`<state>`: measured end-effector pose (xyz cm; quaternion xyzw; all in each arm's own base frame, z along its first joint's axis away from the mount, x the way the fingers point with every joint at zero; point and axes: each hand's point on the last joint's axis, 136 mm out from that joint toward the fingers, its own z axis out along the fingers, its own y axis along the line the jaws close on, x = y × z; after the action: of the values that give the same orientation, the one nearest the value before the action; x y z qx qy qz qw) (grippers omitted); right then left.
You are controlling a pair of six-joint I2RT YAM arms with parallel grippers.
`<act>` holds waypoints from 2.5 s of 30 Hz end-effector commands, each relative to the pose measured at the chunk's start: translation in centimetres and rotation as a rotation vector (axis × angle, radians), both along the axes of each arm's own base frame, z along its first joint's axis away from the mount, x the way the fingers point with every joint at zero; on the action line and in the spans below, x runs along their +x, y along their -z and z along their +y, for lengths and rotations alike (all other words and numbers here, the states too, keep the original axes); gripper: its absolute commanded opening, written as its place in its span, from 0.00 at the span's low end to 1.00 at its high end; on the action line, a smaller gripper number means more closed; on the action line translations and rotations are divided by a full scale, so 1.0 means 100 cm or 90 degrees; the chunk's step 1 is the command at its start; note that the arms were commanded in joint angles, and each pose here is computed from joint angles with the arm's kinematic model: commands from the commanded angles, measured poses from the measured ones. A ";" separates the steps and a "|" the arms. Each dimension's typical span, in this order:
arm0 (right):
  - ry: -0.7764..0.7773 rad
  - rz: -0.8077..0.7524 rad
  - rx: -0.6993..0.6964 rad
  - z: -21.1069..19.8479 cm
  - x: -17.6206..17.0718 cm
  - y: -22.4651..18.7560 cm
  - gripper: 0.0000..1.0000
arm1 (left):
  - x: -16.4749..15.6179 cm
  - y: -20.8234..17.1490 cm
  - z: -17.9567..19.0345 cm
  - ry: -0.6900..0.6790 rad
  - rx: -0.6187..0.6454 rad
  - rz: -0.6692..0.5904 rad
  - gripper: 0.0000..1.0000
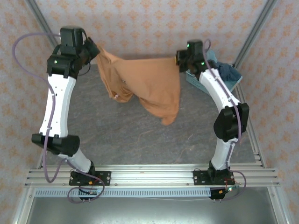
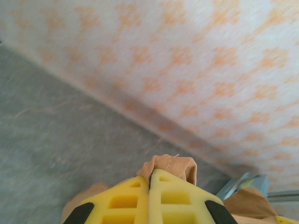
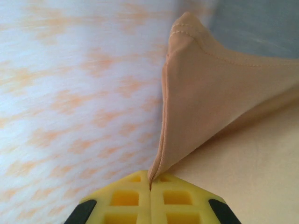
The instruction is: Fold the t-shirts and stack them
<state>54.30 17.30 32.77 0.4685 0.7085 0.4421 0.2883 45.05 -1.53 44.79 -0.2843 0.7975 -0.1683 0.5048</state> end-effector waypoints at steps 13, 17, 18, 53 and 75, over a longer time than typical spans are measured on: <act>-0.047 -0.021 -0.286 -0.055 -0.115 -0.040 0.00 | -0.069 -0.030 -0.033 0.100 0.007 -0.042 0.00; -0.070 0.136 -0.279 -0.069 -0.195 0.072 0.00 | -0.122 0.083 -0.036 0.075 -0.025 0.113 0.00; -0.082 0.179 -0.269 -0.069 -0.217 0.103 0.00 | -0.135 0.115 -0.038 0.076 -0.047 0.149 0.00; -0.113 0.563 -0.286 -0.121 -0.369 0.300 0.52 | -0.231 0.325 -0.044 0.054 -0.024 0.459 0.00; -0.137 0.028 -0.402 -0.096 -0.202 0.006 0.00 | -0.171 0.091 0.019 -0.105 0.046 0.110 0.00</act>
<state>34.87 8.44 28.16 0.3285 0.8621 0.2292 0.3105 29.55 -2.55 30.27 -0.3330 0.8527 -0.1127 0.3864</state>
